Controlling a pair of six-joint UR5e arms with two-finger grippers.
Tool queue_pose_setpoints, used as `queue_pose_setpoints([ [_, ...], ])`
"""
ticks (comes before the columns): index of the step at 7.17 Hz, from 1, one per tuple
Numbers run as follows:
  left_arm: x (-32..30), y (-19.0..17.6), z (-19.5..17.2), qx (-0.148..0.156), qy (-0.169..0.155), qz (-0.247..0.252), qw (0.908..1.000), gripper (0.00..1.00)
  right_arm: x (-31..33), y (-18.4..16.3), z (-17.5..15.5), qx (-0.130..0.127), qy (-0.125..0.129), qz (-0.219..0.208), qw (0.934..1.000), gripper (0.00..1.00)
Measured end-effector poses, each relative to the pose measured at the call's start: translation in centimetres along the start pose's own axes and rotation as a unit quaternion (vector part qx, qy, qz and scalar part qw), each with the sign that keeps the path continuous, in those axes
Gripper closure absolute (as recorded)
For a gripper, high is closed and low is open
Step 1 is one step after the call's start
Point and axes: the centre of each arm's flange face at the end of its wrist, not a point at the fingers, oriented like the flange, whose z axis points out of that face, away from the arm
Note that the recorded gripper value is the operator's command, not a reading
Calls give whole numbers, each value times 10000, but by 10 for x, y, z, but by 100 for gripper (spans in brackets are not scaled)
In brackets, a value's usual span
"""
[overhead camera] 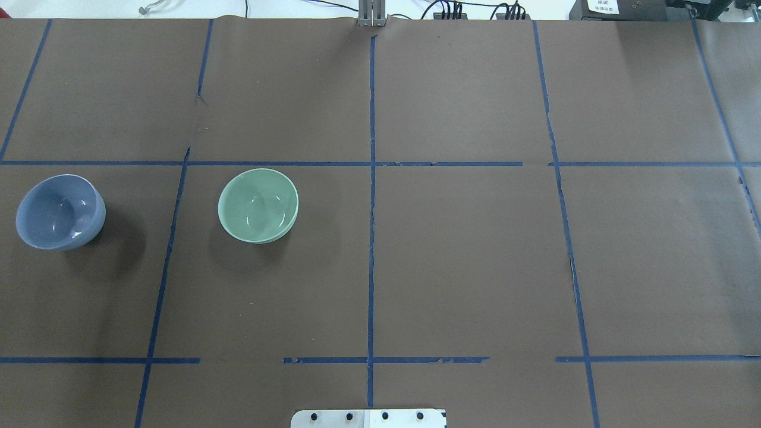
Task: Stack blue bowl on green bowl
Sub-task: 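Move the left gripper toward the blue bowl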
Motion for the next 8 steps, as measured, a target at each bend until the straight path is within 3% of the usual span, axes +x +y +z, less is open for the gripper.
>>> queue_pose_setpoints([
  [6, 33, -18, -15, 249, 34, 413, 9988, 0, 0, 0, 0, 0, 0, 0, 10000, 0],
  [8, 90, -21, 11, 240, 117, 498, 9984, 0, 0, 0, 0, -4, 0, 3, 10000, 0],
])
